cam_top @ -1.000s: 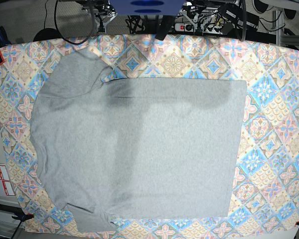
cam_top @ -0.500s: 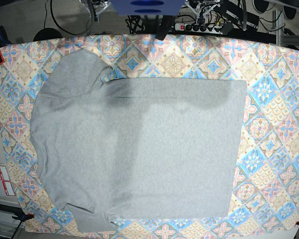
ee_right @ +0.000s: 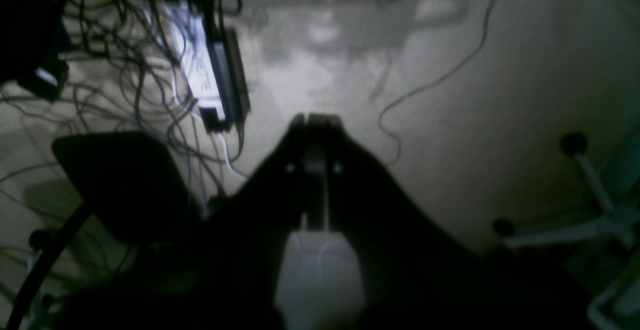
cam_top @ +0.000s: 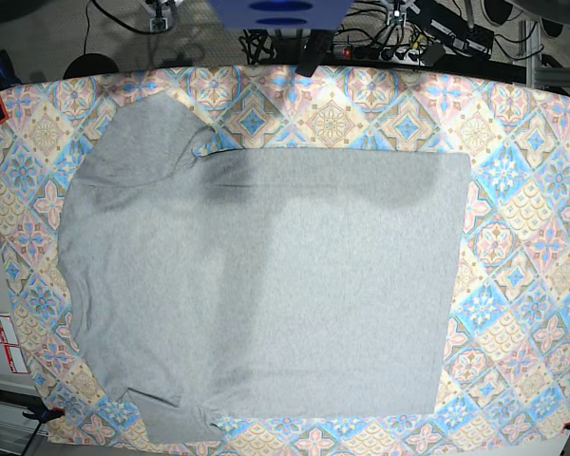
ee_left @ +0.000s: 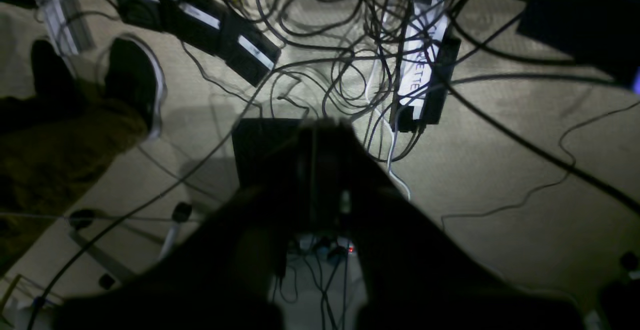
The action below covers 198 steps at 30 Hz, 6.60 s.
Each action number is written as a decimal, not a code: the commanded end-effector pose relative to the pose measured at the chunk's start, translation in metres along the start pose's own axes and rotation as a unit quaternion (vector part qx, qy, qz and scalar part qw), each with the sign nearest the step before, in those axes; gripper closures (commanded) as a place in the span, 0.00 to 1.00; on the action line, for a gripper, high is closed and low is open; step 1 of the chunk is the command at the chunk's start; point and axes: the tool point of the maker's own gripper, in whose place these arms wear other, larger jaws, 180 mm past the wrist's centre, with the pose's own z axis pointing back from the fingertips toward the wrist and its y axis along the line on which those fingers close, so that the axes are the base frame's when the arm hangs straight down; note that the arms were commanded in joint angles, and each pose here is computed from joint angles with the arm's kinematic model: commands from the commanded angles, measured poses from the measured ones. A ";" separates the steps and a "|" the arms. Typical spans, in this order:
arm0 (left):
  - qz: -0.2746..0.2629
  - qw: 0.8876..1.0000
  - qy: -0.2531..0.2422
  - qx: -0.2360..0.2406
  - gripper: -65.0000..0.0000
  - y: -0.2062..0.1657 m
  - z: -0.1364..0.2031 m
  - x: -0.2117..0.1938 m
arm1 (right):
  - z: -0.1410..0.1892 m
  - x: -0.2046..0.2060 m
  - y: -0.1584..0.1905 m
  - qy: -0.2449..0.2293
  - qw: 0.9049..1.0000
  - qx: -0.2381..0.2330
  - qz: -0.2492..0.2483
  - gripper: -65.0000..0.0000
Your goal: Fold the T-shirt properly
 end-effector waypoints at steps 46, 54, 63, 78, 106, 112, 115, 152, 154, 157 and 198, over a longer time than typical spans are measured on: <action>0.051 0.932 -0.359 0.006 0.89 0.061 0.202 0.247 | 0.192 0.195 -0.131 -0.265 0.952 -0.155 0.014 1.00; 0.156 0.924 -0.346 -0.049 0.74 0.073 0.195 0.306 | 0.187 0.231 -0.110 -0.293 0.947 -0.130 0.008 1.00; 0.316 0.891 -0.297 -0.130 0.65 0.098 0.160 0.332 | 0.185 0.241 -0.095 -0.302 0.947 -0.112 0.013 1.00; 0.468 0.830 -0.232 -0.198 0.65 0.101 0.107 0.317 | 0.185 0.244 -0.095 -0.305 0.946 -0.112 0.012 1.00; 0.475 0.820 -0.210 -0.243 1.00 0.059 0.098 0.335 | 0.179 0.276 -0.075 -0.310 0.945 -0.027 -0.103 0.68; 0.474 0.820 -0.211 -0.242 1.00 0.060 0.098 0.335 | 0.163 0.284 -0.069 -0.276 0.941 0.040 -0.190 0.67; 0.474 0.820 -0.211 -0.242 1.00 0.060 0.098 0.335 | 0.153 0.282 -0.075 -0.255 0.936 0.059 -0.235 0.67; 0.475 0.824 -0.198 -0.236 1.00 0.059 0.094 0.320 | 0.113 0.239 -0.038 -0.154 0.922 0.155 -0.320 1.00; 0.475 0.827 -0.189 -0.234 1.00 0.058 0.092 0.312 | 0.111 0.228 -0.052 -0.149 0.920 0.139 -0.335 1.00; 0.474 0.831 -0.171 -0.235 1.00 0.054 0.089 0.300 | 0.113 0.217 -0.071 -0.145 0.916 0.120 -0.354 0.99; 0.400 0.814 -0.317 -0.278 1.00 0.063 0.176 0.402 | 0.176 0.362 -0.105 -0.317 0.866 0.169 -0.348 1.00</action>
